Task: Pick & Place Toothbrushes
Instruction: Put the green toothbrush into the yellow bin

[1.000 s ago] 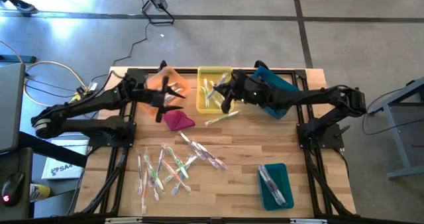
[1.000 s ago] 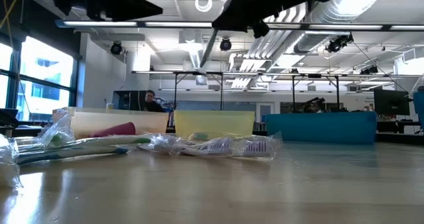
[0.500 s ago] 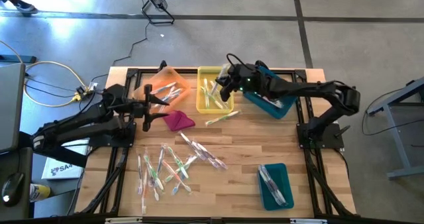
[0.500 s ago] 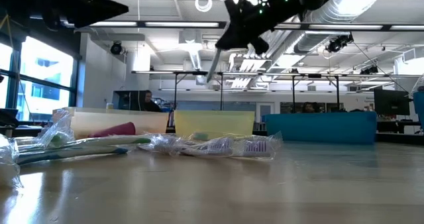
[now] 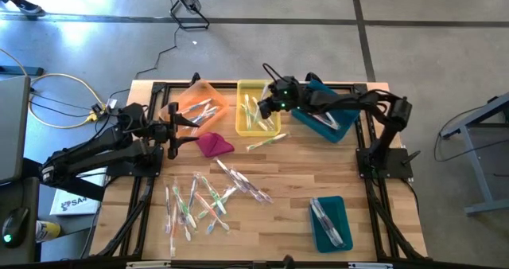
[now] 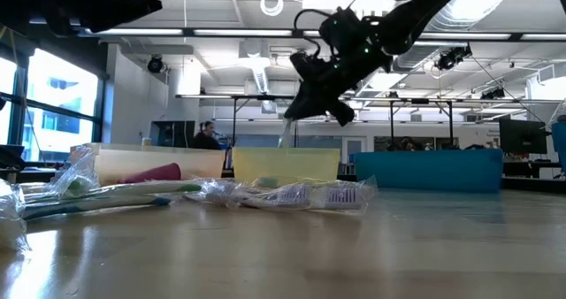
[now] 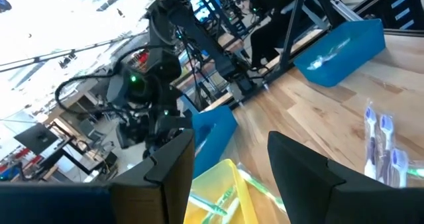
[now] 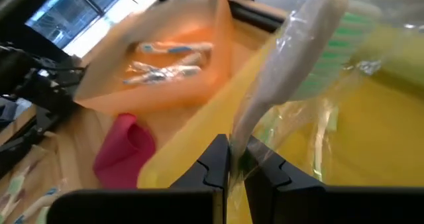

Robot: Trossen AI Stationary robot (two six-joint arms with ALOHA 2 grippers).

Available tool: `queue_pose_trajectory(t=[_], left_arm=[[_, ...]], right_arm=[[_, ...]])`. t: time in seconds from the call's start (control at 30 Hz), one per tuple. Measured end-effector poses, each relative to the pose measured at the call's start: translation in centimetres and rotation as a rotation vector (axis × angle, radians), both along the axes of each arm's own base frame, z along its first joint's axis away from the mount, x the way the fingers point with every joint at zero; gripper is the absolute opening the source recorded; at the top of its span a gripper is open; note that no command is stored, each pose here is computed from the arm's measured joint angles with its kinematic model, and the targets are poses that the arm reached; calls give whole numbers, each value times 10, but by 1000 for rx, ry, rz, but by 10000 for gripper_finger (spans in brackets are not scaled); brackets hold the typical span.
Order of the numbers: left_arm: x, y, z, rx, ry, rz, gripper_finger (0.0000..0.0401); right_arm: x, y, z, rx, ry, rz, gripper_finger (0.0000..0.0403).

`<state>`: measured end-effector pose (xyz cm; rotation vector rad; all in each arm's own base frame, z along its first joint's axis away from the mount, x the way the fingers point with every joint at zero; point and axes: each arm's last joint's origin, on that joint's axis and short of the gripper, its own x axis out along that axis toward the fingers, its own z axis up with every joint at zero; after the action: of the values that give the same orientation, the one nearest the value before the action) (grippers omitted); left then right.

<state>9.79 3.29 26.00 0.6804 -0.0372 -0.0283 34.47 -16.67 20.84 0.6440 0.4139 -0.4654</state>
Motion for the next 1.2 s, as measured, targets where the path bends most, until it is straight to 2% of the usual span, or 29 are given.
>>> queue_pose_trajectory(t=[0.13, 0.43, 0.77, 0.9, 1.07, 1.2], left_arm=[[0, 0, 0, -1, 3, 0, 184], [0, 0, 0, -1, 3, 0, 184], [0, 0, -2, -29, 16, -2, 184], [0, 0, -3, -35, 27, -1, 184], [0, 0, -3, -35, 27, -1, 184], [0, 0, -3, -35, 27, -2, 184]], right_arm=[[0, -5, -12, 37, 32, -19, 18], [-3, -7, -15, 67, 64, -44, 19], [-4, -9, -16, 31, 87, -116, 108], [-4, -9, -16, 17, 92, -103, 139], [-5, -8, -10, -13, 76, -85, 151], [-8, -4, 9, -87, 40, 3, 139]])
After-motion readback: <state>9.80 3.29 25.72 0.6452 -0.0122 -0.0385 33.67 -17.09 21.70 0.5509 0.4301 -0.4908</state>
